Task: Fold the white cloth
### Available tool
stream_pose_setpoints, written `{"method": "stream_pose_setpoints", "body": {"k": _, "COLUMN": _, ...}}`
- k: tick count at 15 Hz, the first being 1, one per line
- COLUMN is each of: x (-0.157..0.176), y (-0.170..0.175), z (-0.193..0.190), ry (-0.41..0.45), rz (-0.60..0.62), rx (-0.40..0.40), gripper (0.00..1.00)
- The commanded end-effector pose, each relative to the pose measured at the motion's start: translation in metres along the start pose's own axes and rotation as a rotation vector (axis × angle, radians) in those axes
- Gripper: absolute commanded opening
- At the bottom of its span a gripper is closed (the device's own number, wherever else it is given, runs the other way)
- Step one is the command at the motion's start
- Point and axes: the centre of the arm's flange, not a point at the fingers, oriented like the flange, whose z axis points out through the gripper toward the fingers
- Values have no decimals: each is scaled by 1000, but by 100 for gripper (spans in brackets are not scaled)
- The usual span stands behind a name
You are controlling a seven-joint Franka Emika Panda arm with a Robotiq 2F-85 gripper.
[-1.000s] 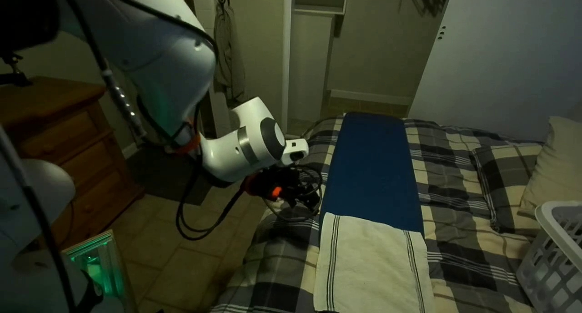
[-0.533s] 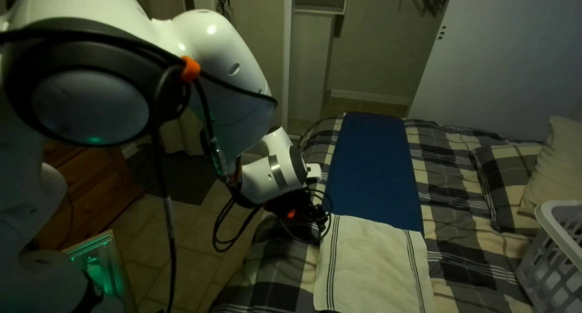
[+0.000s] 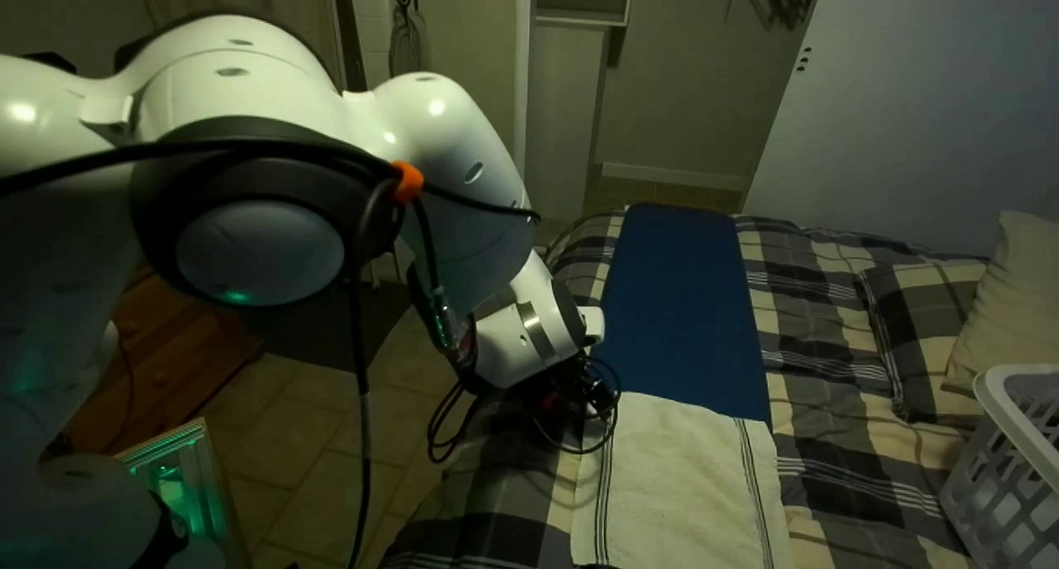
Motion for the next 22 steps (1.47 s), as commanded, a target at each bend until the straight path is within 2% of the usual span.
{"method": "stream_pose_setpoints", "body": {"k": 1, "x": 0, "y": 9, "z": 18, "ry": 50, "rz": 46, "rx": 0, "gripper": 100}}
{"method": "stream_pose_setpoints", "body": {"k": 2, "x": 1, "y": 11, "z": 20, "ry": 56, "rz": 58, "rx": 0, "gripper": 100}}
{"method": "stream_pose_setpoints", "body": {"k": 6, "x": 2, "y": 16, "z": 24, "ry": 69, "rz": 106, "rx": 5, "gripper": 84}}
{"method": "stream_pose_setpoints", "body": {"k": 9, "x": 4, "y": 17, "z": 24, "ry": 68, "rz": 135, "rx": 13, "gripper": 99}}
{"method": "stream_pose_setpoints", "body": {"k": 15, "x": 6, "y": 11, "z": 25, "ry": 68, "rz": 237, "rx": 71, "gripper": 100}}
{"method": "stream_pose_setpoints", "body": {"k": 21, "x": 4, "y": 10, "z": 22, "ry": 117, "rz": 256, "rx": 160, "gripper": 100}}
{"method": "stream_pose_setpoints", "body": {"k": 22, "x": 8, "y": 7, "z": 16, "ry": 76, "rz": 251, "rx": 123, "gripper": 100}}
